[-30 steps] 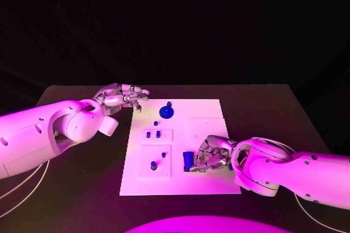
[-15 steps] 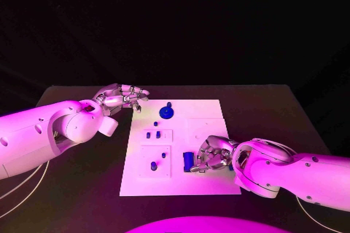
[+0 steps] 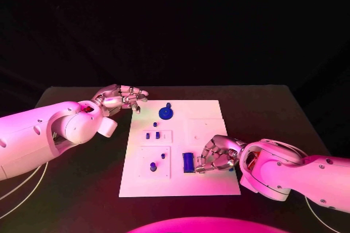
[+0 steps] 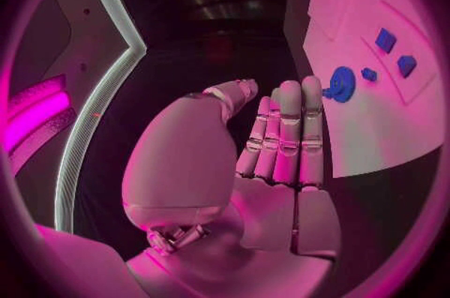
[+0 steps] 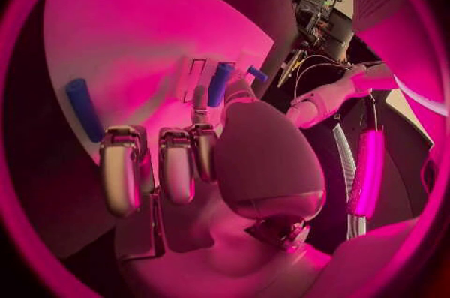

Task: Assemble the parts on the task board

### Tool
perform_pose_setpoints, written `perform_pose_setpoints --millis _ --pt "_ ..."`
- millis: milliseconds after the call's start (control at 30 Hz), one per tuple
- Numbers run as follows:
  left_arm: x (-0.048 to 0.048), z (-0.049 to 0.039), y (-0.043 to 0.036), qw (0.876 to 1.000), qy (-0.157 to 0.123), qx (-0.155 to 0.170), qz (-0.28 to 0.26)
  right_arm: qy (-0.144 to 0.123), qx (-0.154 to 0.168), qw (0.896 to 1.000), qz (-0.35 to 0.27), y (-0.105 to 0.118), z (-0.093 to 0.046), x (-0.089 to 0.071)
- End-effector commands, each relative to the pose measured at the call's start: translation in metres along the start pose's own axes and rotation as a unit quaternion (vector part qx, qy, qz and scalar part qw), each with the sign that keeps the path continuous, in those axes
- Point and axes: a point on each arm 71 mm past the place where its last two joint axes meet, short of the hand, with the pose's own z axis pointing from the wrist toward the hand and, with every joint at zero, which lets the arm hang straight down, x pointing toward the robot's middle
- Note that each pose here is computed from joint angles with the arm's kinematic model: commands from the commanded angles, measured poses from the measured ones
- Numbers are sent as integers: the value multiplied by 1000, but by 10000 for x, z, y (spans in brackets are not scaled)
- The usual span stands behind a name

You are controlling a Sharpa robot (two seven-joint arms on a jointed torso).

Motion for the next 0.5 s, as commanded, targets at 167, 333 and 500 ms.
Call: perform_pose_setpoints --millis 167,333,500 --pt "27 9 -10 1000 6 3 -4 -44 -4 999 -3 -175 -143 -261" --pt "36 8 -11 1000 7 3 -4 -74 22 997 -24 -404 -276 -453" --pt "38 5 -11 1000 7 3 -4 -88 48 994 -44 -582 -378 -551"
